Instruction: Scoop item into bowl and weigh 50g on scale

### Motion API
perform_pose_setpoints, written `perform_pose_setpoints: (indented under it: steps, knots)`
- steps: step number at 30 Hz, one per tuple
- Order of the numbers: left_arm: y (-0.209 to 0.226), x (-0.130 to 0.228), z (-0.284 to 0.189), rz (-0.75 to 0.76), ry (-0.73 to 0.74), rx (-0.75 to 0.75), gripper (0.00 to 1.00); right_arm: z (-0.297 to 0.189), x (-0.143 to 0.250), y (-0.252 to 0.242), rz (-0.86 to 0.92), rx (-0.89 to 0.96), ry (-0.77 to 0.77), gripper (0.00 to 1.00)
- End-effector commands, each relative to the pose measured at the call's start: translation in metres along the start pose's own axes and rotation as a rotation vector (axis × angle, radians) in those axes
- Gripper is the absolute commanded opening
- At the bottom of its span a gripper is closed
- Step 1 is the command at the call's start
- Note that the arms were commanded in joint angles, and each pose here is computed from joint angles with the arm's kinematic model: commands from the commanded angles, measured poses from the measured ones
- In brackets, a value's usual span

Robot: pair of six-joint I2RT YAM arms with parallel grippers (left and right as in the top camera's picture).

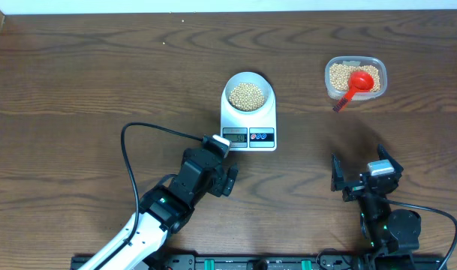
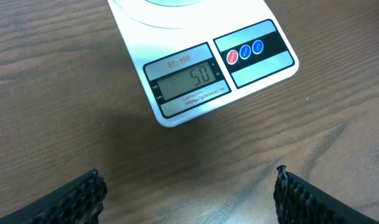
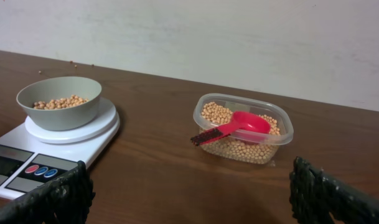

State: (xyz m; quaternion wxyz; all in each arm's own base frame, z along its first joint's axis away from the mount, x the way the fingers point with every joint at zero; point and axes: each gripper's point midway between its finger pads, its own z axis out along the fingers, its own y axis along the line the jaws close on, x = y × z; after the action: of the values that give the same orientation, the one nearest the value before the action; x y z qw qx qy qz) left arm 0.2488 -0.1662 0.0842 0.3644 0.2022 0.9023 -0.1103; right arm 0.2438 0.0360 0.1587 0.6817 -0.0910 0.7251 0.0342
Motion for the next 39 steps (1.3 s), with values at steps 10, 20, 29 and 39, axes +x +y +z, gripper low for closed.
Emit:
perform_pose_setpoints:
  steps: [10, 20, 29, 39]
  knots:
    - [0.024, -0.033, -0.021, -0.002, -0.134, -0.141, 0.88, 0.0, 0.001, -0.002, -0.003, 0.014, 0.0, 0.99]
    - [0.068, -0.067, -0.066, -0.125, -0.379, -0.227, 0.88, 0.0, 0.0, -0.002, -0.003, 0.014, 0.0, 0.99]
    - [0.109, -0.063, -0.102, -0.02, -0.525, -0.289, 0.88, 0.0, 0.0, -0.002, -0.003, 0.014, 0.0, 0.99]
    - [0.15, -0.027, -0.119, -0.079, -0.609, -0.464, 0.88, 0.0, 0.0, -0.002, -0.003, 0.014, 0.0, 0.99]
